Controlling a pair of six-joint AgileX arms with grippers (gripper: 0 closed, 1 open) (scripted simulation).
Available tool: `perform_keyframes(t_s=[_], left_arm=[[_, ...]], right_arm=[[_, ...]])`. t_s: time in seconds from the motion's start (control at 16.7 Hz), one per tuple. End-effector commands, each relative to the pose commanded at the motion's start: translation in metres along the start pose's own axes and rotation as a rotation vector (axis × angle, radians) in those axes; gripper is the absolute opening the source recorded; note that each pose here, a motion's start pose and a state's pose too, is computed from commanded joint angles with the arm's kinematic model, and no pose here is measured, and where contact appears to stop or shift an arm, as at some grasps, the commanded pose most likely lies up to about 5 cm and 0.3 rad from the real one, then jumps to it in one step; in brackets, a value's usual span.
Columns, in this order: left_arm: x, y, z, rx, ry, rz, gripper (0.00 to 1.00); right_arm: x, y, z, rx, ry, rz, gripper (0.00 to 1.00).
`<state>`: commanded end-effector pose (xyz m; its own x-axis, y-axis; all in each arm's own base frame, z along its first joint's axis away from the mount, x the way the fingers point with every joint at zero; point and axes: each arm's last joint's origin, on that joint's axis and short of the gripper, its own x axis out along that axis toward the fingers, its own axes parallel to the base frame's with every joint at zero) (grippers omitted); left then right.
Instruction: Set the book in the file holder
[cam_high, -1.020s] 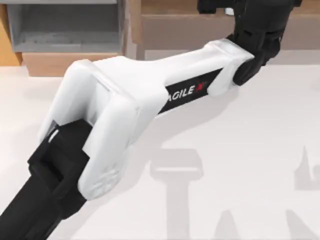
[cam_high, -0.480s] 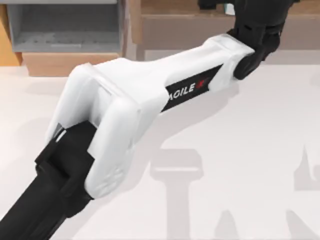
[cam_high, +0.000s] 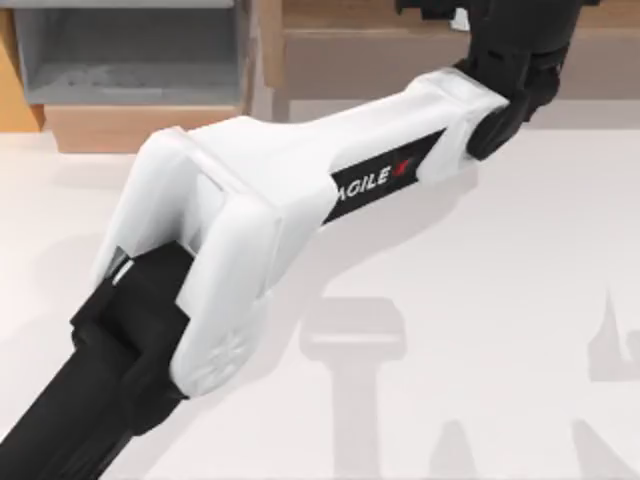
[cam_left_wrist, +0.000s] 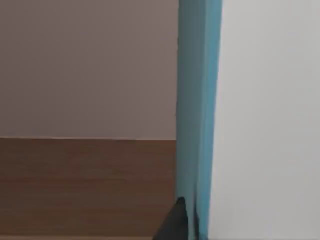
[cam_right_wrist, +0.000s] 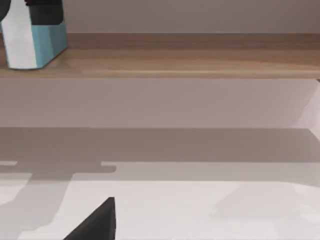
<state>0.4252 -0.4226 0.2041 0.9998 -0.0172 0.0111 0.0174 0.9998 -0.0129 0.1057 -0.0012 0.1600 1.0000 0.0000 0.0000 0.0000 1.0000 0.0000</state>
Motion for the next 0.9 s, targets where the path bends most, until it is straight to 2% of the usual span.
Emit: perform_keyframes(t_s=[0.3,0.9], left_arm=[[0.0,0.0,0.0,0.0,0.0,0.0,0.02],[-0.0019,-0.002,0.0014,0.0,-0.001,-0.004,0.0]], right_arm=[[0.0,0.0,0.0,0.0,0.0,0.0,1.0],[0.0,0.0,0.0,0.0,0.0,0.0,1.0]])
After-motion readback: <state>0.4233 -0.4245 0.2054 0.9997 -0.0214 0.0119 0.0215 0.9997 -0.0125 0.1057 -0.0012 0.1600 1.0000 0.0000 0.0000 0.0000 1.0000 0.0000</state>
